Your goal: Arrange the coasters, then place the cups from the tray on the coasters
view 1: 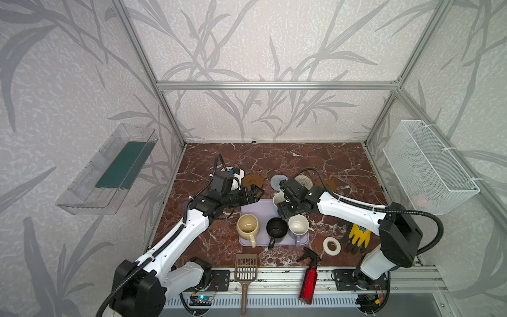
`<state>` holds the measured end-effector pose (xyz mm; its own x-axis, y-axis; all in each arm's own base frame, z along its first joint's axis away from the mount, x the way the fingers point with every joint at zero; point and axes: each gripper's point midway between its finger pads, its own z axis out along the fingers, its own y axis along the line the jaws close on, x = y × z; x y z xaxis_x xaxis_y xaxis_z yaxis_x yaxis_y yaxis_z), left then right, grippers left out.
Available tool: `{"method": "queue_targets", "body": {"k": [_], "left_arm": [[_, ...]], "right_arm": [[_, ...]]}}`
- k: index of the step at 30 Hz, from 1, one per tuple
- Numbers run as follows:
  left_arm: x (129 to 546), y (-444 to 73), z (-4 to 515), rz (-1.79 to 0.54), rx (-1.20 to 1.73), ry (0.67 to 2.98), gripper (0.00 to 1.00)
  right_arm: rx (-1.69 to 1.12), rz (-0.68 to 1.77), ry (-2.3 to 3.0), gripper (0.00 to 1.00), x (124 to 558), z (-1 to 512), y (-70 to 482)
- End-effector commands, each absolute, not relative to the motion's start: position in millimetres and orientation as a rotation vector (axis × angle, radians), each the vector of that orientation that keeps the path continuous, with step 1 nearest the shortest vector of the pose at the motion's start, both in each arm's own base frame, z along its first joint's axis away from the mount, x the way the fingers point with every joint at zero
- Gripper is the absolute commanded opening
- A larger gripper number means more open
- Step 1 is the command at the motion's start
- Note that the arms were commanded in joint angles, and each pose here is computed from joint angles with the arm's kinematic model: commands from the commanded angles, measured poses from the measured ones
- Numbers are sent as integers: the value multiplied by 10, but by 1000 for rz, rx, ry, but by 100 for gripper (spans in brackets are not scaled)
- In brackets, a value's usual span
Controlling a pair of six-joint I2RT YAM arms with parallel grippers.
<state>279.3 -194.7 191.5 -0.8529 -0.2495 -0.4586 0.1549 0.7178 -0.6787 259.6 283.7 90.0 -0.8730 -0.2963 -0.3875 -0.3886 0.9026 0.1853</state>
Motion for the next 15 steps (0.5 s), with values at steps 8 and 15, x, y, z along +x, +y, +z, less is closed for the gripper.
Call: {"method": "queue_targets", "body": {"k": [8,15], "left_arm": [[2832,-1947,1876,-999,-88,2379,99],[2833,-1952,1863,-1003,-90,2381,99]], "right_arm": [[-490,311,2732,62,2616,764,2797],[-482,312,2728,56,2624,735,2798]]}}
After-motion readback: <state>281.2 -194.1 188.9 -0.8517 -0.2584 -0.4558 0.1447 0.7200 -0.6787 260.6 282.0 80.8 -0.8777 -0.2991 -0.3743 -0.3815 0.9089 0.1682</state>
